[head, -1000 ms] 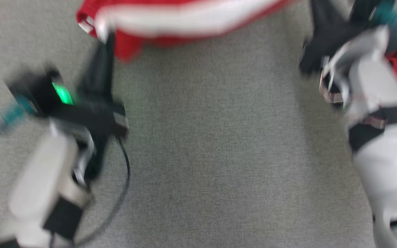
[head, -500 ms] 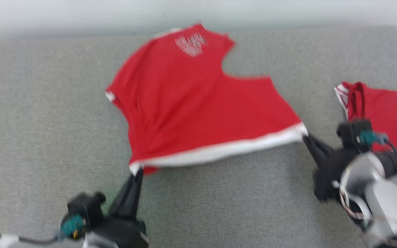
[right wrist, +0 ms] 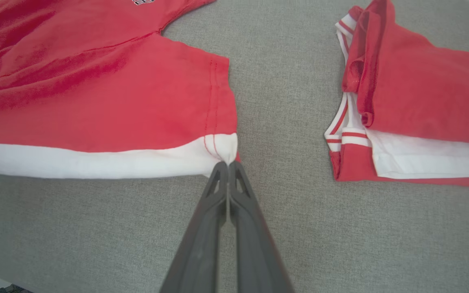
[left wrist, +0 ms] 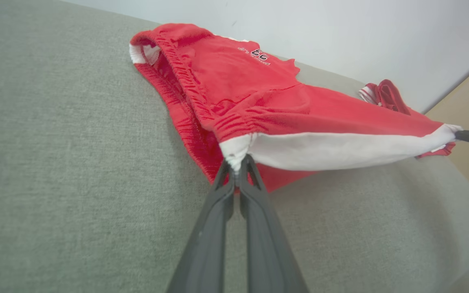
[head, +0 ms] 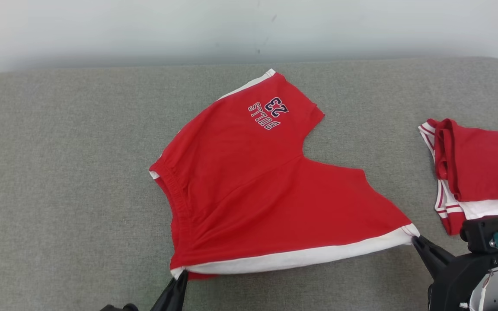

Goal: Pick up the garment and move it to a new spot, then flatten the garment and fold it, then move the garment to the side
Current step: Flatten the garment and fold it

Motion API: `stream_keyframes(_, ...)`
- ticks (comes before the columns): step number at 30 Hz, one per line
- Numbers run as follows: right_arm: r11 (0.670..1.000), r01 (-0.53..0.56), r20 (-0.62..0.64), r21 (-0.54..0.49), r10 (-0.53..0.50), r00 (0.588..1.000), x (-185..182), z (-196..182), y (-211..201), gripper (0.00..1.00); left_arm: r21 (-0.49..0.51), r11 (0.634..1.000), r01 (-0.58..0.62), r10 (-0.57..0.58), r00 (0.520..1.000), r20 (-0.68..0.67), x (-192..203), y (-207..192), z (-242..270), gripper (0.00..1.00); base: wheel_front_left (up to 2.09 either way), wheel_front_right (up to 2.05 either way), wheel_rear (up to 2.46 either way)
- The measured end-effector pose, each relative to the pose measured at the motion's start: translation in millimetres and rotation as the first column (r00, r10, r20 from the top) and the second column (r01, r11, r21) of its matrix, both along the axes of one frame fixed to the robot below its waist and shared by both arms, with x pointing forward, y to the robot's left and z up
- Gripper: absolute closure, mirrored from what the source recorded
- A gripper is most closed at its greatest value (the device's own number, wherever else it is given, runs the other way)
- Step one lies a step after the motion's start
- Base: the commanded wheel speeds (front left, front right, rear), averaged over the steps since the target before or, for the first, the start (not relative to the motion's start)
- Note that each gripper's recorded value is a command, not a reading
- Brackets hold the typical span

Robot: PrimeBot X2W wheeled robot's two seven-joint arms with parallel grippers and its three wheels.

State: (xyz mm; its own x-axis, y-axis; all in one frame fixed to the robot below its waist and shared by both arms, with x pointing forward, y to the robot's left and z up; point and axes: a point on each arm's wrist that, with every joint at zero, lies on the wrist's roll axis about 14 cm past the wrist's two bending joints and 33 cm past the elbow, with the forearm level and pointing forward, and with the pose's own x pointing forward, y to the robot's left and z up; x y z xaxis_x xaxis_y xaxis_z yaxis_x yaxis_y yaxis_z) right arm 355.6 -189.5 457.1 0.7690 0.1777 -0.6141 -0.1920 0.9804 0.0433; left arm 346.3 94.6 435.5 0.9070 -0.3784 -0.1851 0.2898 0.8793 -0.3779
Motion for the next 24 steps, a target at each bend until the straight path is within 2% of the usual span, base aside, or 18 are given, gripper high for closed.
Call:
stream_keyframes(3, 0.999, -0.021, -0.012, -0.027, 0.021, 1.000, 5.9, 0.3, 1.5, 1.00, -0.030, 0.999, 0.022, -0.020, 0.999, 0.048, 6.6, -7.0, 15.1, 1.00, 0.00, 0.00, 0.00)
stream_keyframes(6, 0.996, -0.059, 0.005, -0.069, 0.059, 0.998, 28.5, 5.7, 2.2, 1.00, -0.032, 0.998, 0.045, -0.042, 0.995, 0.094, 21.0, -12.5, 27.9, 1.00, 0.00, 0.00, 0.00)
stream_keyframes(14, 0.969, -0.155, 0.086, -0.194, 0.174, 0.981, 126.7, 28.1, 10.2, 1.00, -0.056, 0.997, 0.047, -0.034, 0.975, 0.219, 79.6, -18.2, 64.1, 1.00, 0.00, 0.00, 0.00)
stream_keyframes(18, 0.948, -0.184, 0.125, -0.261, 0.222, 0.967, 178.4, 38.3, 15.7, 1.00, -0.073, 0.997, 0.028, -0.010, 0.973, 0.230, 107.6, -15.7, 69.8, 1.00, 0.00, 0.00, 0.00)
stream_keyframes(24, 0.913, -0.242, 0.132, -0.330, 0.298, 0.946, 235.1, 30.1, 36.6, 1.00, -0.083, 0.996, -0.037, 0.055, 0.975, 0.218, 137.4, -1.3, 65.9, 1.00, 0.00, 0.00, 0.00)
